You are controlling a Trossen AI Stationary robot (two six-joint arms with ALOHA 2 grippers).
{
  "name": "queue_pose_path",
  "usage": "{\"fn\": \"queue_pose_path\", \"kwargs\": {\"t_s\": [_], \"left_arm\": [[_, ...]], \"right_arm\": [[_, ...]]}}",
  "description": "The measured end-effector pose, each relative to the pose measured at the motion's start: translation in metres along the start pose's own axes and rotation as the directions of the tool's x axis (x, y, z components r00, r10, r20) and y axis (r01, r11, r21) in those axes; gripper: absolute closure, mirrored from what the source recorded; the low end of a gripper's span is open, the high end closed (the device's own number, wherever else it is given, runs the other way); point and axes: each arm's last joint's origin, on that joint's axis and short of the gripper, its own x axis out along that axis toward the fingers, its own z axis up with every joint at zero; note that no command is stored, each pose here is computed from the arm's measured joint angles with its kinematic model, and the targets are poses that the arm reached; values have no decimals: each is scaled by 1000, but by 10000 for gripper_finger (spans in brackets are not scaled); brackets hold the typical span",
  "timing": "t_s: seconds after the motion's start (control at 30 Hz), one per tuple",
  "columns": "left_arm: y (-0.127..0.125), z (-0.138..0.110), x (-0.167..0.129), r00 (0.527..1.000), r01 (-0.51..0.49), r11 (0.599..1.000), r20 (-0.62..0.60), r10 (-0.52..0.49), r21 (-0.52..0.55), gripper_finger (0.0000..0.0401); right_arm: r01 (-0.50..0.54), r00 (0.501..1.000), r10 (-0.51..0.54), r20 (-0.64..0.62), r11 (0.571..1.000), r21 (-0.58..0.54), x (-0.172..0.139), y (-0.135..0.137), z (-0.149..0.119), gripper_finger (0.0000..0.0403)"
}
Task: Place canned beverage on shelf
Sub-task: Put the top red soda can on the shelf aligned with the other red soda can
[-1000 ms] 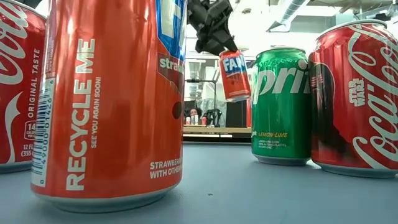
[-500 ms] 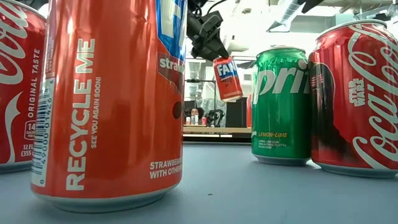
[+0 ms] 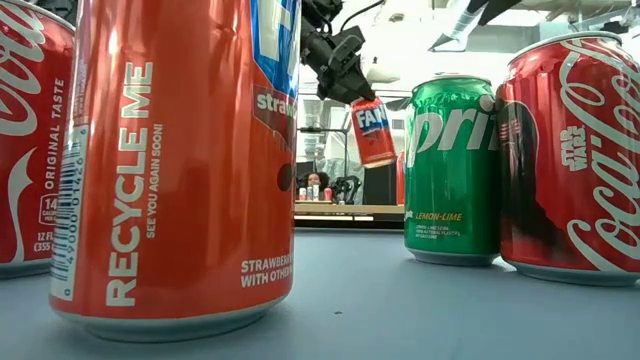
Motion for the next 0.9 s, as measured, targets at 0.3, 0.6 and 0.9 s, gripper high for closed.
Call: {"fn": "queue_pose_path", "kwargs": {"t_s": [0.3,0.6,0.9], "left_arm": [[8,9,41,991,41,999,-132,-36,32,165],[3,1,48,989,59,997,-140,-52,46,165],[-1,-3,48,981,76,993,-184,-59,85,159]], "right_arm": [[-7,1000,7,-3,1000,9,1,-1,1,117],[-14,1000,14,-4,1000,5,0,0,0,117],[-13,1000,13,-4,1000,1,0,0,0,117]]}}
